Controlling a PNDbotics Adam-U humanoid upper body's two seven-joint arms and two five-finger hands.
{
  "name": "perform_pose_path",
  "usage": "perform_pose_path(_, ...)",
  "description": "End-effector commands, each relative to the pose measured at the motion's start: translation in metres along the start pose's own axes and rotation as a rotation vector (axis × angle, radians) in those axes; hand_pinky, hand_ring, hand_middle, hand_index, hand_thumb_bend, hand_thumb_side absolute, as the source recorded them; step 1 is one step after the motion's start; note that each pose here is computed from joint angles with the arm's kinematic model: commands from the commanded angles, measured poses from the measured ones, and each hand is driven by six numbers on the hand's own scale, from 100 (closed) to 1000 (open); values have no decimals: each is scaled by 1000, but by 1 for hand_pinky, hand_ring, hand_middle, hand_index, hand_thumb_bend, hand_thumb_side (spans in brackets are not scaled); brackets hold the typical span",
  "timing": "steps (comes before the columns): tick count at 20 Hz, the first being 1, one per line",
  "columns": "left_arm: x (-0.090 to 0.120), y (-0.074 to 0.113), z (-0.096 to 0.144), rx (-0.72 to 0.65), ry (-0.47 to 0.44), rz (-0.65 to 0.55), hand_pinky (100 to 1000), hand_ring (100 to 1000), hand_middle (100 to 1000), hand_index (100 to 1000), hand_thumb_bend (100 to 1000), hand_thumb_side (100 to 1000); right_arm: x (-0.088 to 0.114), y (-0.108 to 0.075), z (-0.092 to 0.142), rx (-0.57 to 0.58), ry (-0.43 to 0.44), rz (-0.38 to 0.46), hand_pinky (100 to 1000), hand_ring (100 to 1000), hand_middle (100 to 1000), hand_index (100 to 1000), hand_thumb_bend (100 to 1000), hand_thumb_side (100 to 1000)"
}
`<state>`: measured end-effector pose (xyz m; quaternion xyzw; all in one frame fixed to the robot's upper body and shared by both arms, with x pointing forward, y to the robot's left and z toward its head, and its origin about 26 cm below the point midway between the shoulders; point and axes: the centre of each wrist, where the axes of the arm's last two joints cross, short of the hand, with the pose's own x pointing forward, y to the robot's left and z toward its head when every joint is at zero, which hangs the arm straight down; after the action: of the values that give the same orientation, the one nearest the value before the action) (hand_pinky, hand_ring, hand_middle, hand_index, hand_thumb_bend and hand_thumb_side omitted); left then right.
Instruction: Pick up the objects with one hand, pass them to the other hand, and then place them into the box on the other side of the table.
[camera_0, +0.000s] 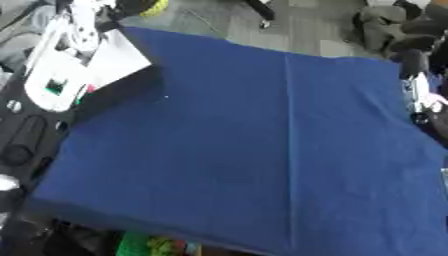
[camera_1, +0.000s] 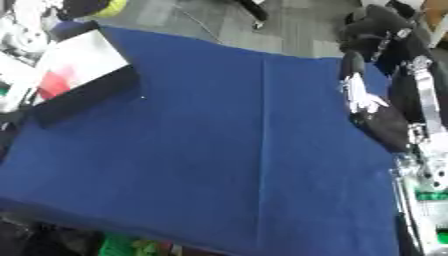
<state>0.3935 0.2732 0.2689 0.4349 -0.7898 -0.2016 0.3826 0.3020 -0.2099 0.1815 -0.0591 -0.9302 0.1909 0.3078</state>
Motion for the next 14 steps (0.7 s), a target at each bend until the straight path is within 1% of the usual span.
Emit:
perform_pose_path(1,-33,34,-11,67,102,-168,315,254,100,229,386,100,6,-1,-4,4,-28,1,653,684,722,892,100,470)
perform_pose_path(2,-44,39,-11,71,137,-216,313,252,100,230,322,100,7,0,-4,5,-28,-2,653,684,723,891,100,470)
perform_pose_path(3,-55,44,-10,71,175,-267,314,252,100,238,292,100,7,0,-5,7,-29,-5,653,684,723,891,100,470)
perform_pose_path(5,-75,47,-6,52,249,-347,318,257,126,254,313,100,7,1,-5,11,-32,-10,652,683,722,890,100,470)
perform_pose_path(7,-90,43,-1,12,313,-411,323,261,150,273,354,108,7,1,-5,19,-33,-12,652,683,722,889,100,470)
perform_pose_path(8,-97,39,1,-12,341,-439,335,278,190,307,390,132,7,1,-5,21,-32,-12,652,683,722,889,100,473)
perform_pose_path(9,-103,34,5,-42,369,-467,402,346,284,390,411,187,7,2,-5,24,-31,-13,652,683,722,889,100,470)
perform_pose_path(10,-109,27,9,-77,398,-493,463,406,354,457,425,222,7,2,-5,27,-32,-14,652,683,722,888,100,470)
perform_pose_path(11,-114,21,12,-110,425,-516,547,488,451,554,462,277,7,2,-5,29,-33,-14,652,683,722,888,100,470)
perform_pose_path(13,-122,5,19,-178,472,-556,615,556,520,635,478,317,7,2,-5,34,-34,-16,652,682,722,887,100,470)
perform_pose_path(14,-124,-1,21,-205,494,-575,648,603,575,685,505,340,7,2,-4,37,-33,-16,652,683,722,887,100,470)
